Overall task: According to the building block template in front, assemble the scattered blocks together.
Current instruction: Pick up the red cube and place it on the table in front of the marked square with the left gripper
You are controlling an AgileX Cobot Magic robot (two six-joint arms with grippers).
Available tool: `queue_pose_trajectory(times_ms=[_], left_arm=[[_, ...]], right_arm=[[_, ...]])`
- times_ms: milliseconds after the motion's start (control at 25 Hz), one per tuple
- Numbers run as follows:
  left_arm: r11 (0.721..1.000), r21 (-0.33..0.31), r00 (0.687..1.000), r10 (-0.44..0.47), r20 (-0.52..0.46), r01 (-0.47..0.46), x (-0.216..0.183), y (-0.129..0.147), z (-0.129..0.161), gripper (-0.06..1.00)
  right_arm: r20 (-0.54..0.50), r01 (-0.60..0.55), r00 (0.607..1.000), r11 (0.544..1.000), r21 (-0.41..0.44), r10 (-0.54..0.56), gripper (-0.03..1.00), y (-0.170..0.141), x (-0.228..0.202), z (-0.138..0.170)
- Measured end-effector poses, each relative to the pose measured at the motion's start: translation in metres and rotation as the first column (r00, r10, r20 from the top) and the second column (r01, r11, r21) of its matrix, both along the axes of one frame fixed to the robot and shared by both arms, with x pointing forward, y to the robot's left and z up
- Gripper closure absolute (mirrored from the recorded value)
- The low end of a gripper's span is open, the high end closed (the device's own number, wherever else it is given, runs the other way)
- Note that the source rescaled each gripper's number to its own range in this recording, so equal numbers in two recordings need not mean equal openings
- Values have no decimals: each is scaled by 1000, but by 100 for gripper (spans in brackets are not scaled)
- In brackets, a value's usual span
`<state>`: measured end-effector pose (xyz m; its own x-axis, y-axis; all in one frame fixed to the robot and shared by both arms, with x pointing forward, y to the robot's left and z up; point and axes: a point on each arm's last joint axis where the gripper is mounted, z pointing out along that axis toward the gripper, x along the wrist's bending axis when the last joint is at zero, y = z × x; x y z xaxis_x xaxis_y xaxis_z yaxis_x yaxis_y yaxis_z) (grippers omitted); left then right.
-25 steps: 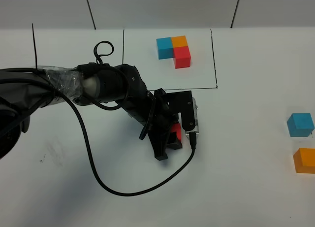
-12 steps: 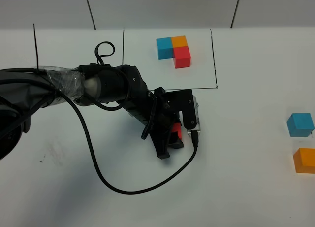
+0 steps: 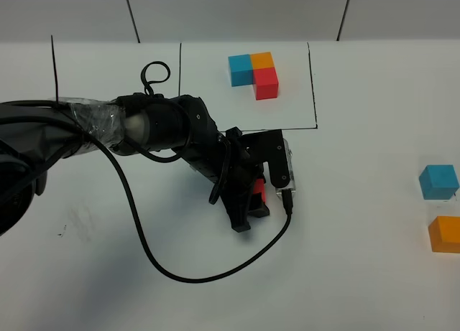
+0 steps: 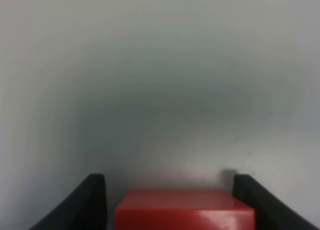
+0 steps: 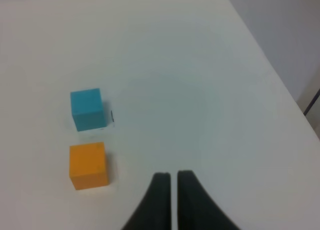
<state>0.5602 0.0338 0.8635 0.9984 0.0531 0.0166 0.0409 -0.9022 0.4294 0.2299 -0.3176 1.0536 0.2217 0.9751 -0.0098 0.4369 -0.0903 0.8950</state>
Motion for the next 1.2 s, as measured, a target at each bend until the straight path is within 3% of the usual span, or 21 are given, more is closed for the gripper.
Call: queue_pose_trajectory(times_ms=[440,800,920,1200], left_arm=[[1000,-1,1000,-3,1,3,0,-1,1,40],[1000,-1,1000,-18,8,18,-1,-2,1,38],[1000,-1,1000,-21,8,21,-1,-3,1,31],[1000,-12,1000,0,21,0,-3,-9,0,-3]], right_arm=[[0,0,1000,1000,0,0,97,0,0,0],[0,0,1000,1000,0,0,97,0,0,0],[0,0,1000,1000,0,0,97,0,0,0],[0,0,1000,1000,0,0,97,0,0,0]])
